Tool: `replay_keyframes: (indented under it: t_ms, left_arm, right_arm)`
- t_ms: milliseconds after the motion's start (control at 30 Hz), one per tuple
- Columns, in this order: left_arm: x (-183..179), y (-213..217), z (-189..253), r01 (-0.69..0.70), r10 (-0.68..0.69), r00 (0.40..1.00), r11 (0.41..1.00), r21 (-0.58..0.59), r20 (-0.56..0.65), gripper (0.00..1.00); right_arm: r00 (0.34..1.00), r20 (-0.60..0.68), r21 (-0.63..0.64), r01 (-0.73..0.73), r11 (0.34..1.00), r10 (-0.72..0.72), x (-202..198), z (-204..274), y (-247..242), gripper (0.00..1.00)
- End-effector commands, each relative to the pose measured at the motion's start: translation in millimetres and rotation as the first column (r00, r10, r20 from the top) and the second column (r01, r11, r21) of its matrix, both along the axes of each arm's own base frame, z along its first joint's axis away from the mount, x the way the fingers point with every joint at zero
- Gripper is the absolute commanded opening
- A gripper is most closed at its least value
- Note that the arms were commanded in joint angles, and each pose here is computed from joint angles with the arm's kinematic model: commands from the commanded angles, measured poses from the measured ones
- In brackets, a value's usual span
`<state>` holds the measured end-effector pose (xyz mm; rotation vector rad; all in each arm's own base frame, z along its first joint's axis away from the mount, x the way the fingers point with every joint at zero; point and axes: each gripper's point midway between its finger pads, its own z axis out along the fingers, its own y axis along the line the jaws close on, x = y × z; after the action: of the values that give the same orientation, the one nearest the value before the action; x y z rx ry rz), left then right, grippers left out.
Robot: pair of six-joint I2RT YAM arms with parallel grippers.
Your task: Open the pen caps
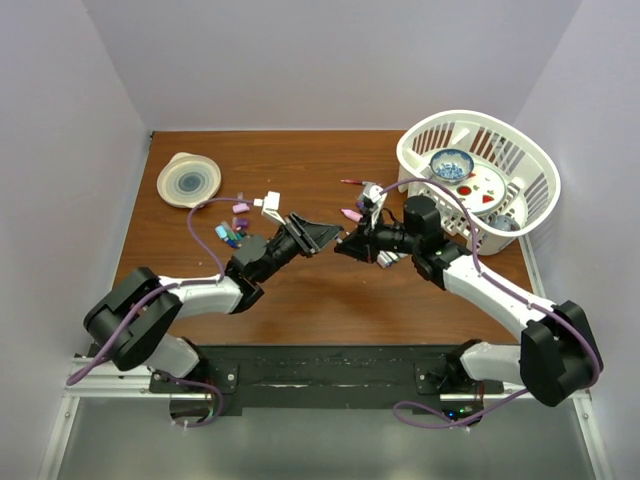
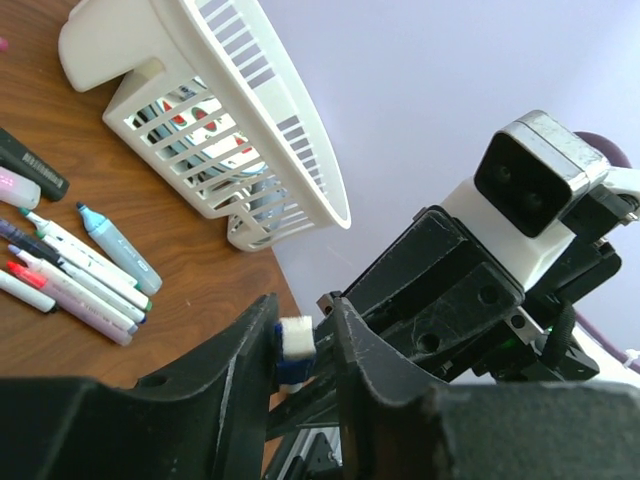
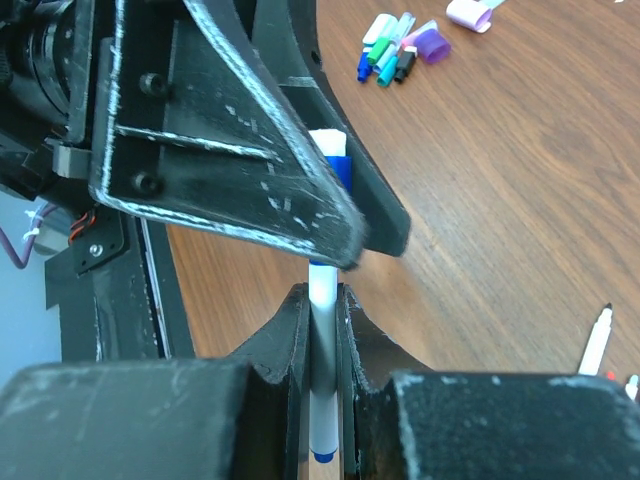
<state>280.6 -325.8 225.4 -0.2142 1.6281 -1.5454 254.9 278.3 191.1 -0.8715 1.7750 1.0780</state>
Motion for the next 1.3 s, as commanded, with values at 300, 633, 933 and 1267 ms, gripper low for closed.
replay_keyframes:
  t_ms: [300,633,933,1267]
  left_arm:
    - [61.7,80.4,52.9,-0.343,0.343,0.923,0.939,-0.032,0.174,0.0]
    - [86.3,231.7,28.3,-0.666,0.663,0.746,0.744,0.048,0.07,0.0]
    - [74.7,263.7,-68.5,-0.624,0.672,0.727,0.732,0.272,-0.141,0.0]
    - [54.0,280.3,-170.1,-0.532,0.712,0.598,0.696,0.482,-0.369,0.12]
  right_arm:
    - [0.995,-0.084,-0.025,-0.061,0.998,0.059,-18.1,-28.6,18.1,0.0]
    - [0.99,-0.132,-0.112,-0.061,0.992,0.046,-13.3,-59.2,22.5,0.0]
    - [0.998,-0.017,-0.205,-0.058,0.977,0.055,0.4,-59.2,12.8,0.0]
    - [0.986,-0.003,-0.264,-0.162,0.951,0.167,-1.1,-58.6,-6.8,0.0]
